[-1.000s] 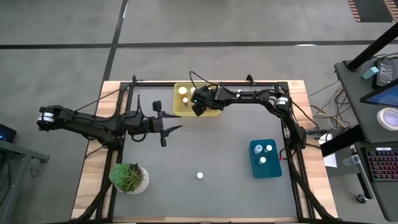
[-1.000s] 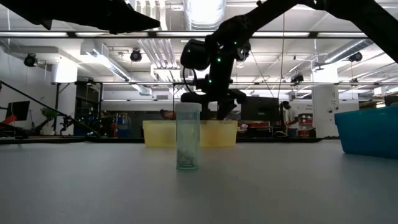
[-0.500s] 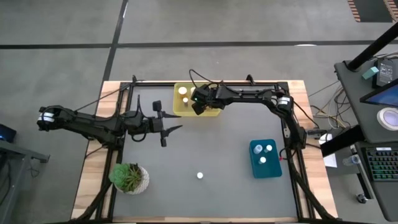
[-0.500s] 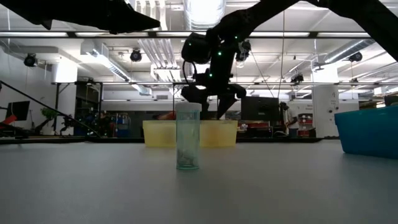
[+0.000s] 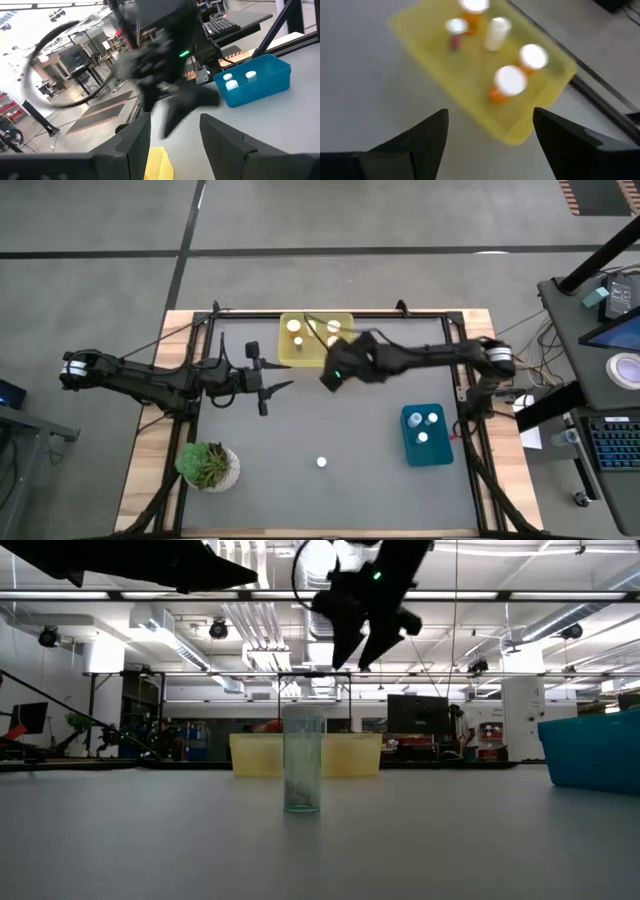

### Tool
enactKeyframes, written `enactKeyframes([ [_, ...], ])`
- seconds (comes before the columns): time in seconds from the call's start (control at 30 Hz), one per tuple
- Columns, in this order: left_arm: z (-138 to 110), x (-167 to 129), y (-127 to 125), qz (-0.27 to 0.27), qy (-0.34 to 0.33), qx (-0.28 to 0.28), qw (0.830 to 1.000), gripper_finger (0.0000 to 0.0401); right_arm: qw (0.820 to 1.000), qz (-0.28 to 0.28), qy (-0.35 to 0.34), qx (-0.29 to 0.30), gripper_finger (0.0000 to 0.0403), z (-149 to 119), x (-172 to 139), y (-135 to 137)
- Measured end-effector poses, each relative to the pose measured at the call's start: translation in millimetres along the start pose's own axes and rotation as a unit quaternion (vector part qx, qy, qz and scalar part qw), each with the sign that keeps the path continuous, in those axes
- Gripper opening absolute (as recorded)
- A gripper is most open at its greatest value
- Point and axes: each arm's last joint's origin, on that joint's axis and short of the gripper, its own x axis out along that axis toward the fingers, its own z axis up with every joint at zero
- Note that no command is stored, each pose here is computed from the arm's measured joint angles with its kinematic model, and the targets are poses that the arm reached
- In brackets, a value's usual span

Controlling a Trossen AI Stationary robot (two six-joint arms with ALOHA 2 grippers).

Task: Pick and place medicine bottles into bin by pill shape (circle, oval)
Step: Put the blue pill bottle into the blue bin

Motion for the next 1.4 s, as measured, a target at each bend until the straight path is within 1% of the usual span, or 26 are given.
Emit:
enactKeyframes([
  [0.17,1,0,0,0.002,-0.003,-0.002,1.0,0.0156,0.998,0.058,-0.035,-0.01,0.0273,-42,-31,16],
  [0.3,3,0,1,0.008,-0.016,-0.009,1.0,0.0156,0.993,0.1,-0.062,-0.019,0.027,-71,-50,19],
  [0.47,8,0,4,0.019,-0.043,-0.04,0.998,0.0156,0.985,0.146,-0.074,-0.059,0.0269,-106,-62,18],
  [0.6,8,0,4,0.016,-0.046,-0.088,0.995,0.0156,0.974,0.18,-0.101,-0.088,0.0263,-130,-65,21],
  [0.67,6,0,3,0.014,-0.045,-0.118,0.992,0.0156,0.967,0.192,-0.119,-0.116,0.0261,-137,-64,23],
  [0.8,-1,2,-3,-0.003,-0.031,-0.178,0.984,0.0156,0.951,0.211,-0.166,-0.152,0.0258,-141,-61,26],
  [0.9,-2,5,-8,-0.012,-0.029,-0.211,0.977,0.0156,0.935,0.245,-0.182,-0.178,0.0258,-145,-56,31],
  [1.03,-2,11,-19,-0.029,-0.039,-0.231,0.972,0.0156,0.921,0.278,-0.189,-0.196,0.0255,-149,-54,39],
  [1.2,-2,22,-34,-0.046,-0.062,-0.239,0.968,0.0156,0.916,0.292,-0.171,-0.215,0.0254,-161,-51,49],
  [1.33,-8,29,-45,-0.057,-0.054,-0.243,0.967,0.0156,0.91,0.308,-0.162,-0.225,0.0252,-173,-56,57],
  [1.4,-11,32,-49,-0.06,-0.046,-0.243,0.967,0.0156,0.902,0.331,-0.152,-0.23,0.025,-179,-60,61],
])
